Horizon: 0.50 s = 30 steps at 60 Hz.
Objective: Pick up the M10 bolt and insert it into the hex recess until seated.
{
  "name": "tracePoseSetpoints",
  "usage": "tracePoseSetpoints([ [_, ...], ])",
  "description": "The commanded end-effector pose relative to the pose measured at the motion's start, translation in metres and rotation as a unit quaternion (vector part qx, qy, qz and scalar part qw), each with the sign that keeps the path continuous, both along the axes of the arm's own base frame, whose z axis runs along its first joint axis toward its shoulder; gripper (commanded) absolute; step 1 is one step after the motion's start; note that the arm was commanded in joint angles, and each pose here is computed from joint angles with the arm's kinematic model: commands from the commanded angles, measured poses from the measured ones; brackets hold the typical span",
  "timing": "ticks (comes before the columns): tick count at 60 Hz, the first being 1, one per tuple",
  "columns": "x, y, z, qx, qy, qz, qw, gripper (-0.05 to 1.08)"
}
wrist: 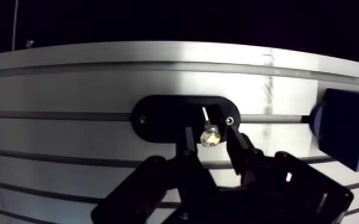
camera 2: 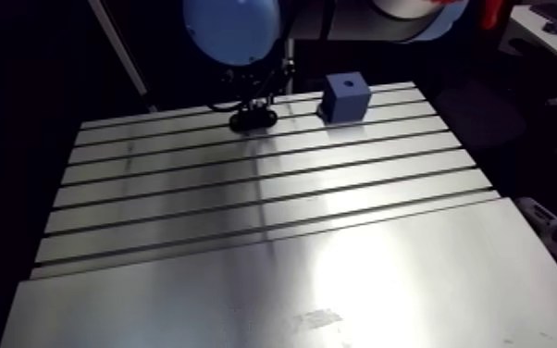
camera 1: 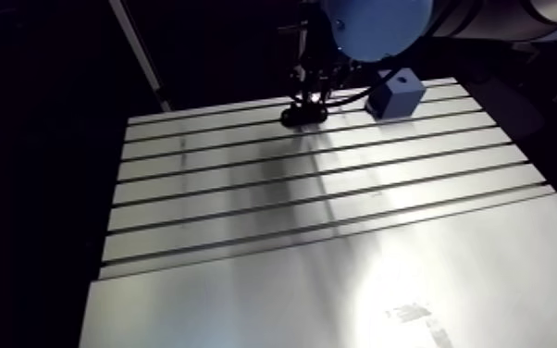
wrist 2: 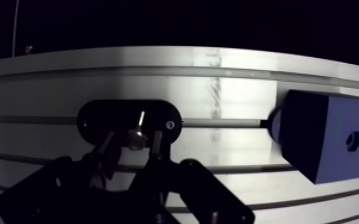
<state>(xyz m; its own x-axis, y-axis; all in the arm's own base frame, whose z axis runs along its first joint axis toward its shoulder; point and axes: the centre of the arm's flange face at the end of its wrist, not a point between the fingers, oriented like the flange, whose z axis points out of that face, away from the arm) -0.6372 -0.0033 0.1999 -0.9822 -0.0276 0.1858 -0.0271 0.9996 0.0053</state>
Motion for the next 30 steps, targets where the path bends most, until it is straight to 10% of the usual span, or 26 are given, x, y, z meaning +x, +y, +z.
tracePoseSetpoints([
  [1,-0.0009,0.0003,0.0019,0.0019,0.005,0.001,1.0,0.58],
  [30,-0.001,0.0003,0.0011,0.0018,0.005,0.001,1.0,0.62],
])
